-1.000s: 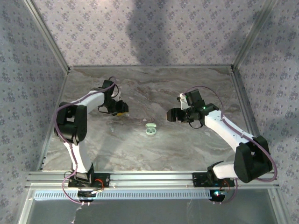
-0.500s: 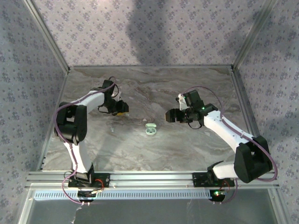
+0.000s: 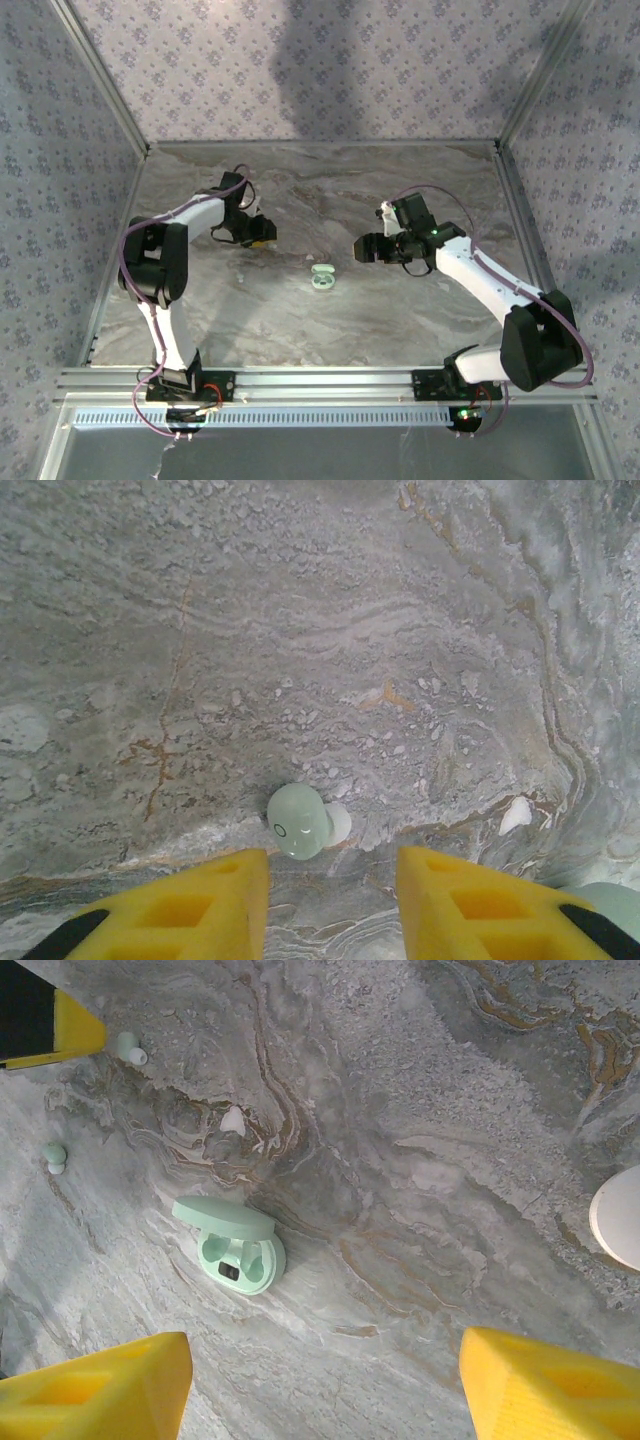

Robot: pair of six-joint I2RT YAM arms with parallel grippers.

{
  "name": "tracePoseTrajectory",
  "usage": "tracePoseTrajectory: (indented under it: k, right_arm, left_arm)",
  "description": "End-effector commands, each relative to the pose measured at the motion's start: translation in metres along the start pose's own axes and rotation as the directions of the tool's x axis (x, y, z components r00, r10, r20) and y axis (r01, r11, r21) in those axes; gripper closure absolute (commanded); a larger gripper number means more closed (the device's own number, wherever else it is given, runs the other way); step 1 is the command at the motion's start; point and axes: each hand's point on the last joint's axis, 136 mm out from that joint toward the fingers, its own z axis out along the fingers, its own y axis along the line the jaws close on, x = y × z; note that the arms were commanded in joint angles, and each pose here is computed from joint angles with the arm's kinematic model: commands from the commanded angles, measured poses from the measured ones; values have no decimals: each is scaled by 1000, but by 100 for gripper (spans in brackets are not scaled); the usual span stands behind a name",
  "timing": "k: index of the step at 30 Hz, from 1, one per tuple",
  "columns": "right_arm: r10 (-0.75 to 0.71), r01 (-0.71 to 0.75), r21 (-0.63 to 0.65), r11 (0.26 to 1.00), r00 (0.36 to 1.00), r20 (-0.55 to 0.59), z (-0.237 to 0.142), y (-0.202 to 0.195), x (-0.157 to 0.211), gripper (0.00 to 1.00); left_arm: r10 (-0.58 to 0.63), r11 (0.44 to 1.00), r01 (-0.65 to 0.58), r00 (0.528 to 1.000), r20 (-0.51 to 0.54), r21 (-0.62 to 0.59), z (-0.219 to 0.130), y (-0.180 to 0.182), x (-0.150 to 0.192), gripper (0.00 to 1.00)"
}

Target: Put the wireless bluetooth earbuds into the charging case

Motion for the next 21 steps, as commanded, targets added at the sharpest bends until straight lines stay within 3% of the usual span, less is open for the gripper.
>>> tracePoseTrajectory:
  k: [1, 21]
  right_arm:
    - [-19, 19, 7, 1000, 1000, -3, 2, 0, 0, 27]
    - [-21, 21, 2, 1000, 1000, -13, 5, 0, -1, 28]
  left_arm:
    - [-8, 1000, 8, 1000, 6, 24, -5, -4, 0, 62]
    - [-18, 999, 19, 1000, -19, 37, 7, 1, -2, 67]
